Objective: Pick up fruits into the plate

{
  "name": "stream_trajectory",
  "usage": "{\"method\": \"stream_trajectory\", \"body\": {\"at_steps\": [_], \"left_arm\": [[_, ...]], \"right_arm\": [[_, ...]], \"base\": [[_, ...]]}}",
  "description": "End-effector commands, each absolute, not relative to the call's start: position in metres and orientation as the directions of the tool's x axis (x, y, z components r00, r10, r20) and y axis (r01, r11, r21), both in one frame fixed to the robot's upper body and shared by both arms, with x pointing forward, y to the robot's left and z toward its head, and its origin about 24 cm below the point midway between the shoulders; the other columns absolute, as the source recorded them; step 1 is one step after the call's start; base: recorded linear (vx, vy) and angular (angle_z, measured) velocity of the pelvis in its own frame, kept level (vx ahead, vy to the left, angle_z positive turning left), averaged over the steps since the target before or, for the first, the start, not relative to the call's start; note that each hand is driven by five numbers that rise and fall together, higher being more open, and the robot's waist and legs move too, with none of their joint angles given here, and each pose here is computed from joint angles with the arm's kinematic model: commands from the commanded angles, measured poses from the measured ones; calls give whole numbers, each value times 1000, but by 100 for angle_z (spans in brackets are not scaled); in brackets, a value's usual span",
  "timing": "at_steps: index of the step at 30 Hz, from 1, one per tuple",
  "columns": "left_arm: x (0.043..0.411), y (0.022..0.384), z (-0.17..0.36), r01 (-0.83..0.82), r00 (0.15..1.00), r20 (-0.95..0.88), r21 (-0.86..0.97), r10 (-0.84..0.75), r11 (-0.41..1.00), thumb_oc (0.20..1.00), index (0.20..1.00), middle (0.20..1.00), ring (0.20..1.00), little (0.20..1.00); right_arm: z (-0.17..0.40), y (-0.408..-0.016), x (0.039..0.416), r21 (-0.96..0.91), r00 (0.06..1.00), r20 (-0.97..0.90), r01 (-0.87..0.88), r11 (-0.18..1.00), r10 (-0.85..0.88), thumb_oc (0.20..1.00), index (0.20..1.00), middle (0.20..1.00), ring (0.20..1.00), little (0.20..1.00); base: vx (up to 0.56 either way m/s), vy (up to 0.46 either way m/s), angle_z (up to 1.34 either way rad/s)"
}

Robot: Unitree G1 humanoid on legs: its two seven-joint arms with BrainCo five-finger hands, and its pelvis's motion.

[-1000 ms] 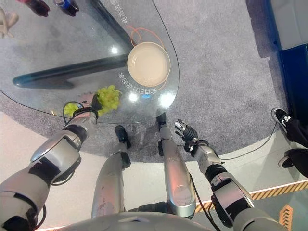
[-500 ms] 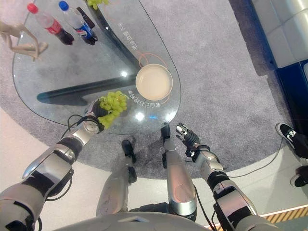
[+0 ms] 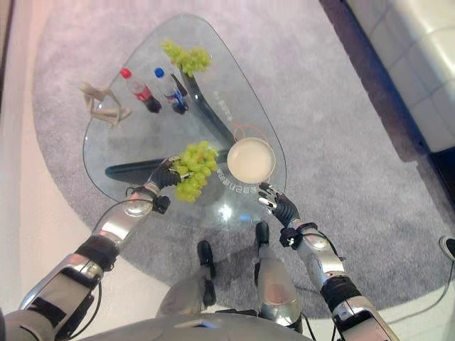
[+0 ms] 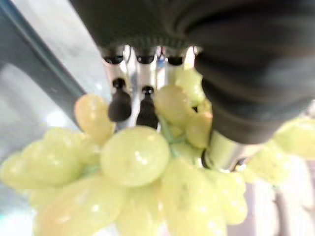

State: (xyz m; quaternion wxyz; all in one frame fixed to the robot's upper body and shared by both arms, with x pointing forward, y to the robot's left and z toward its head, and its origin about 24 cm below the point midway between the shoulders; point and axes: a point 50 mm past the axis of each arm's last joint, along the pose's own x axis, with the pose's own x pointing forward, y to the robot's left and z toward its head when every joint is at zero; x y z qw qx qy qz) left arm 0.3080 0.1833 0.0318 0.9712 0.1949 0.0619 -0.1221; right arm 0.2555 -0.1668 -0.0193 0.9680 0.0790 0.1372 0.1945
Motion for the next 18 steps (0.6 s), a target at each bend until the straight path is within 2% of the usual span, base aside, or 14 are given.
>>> {"method": "stream_trajectory", "body": {"at_steps": [1, 9, 18], "left_arm": [[308, 192, 50, 298, 954, -114, 288, -276, 910, 200, 200, 200, 200, 200], [284, 169, 48, 554, 823, -186, 53, -537, 831, 200, 200, 200, 200, 200], [276, 149, 60, 676, 719, -132, -91, -682, 731, 200, 200, 200, 200, 200]], "right_arm": [[-10, -164, 251, 160, 870, -187, -432, 888, 457, 1000, 1000, 1000, 1000, 1000], [7, -164, 252, 145, 762, -208, -596, 790, 614, 1000, 1000, 1000, 1000, 1000], [20, -149, 251, 229, 620, -177, -729, 645, 764, 1000, 1000, 1000, 1000, 1000]], "base": [[199, -26, -1], [150, -21, 9], [43, 8, 9]]}}
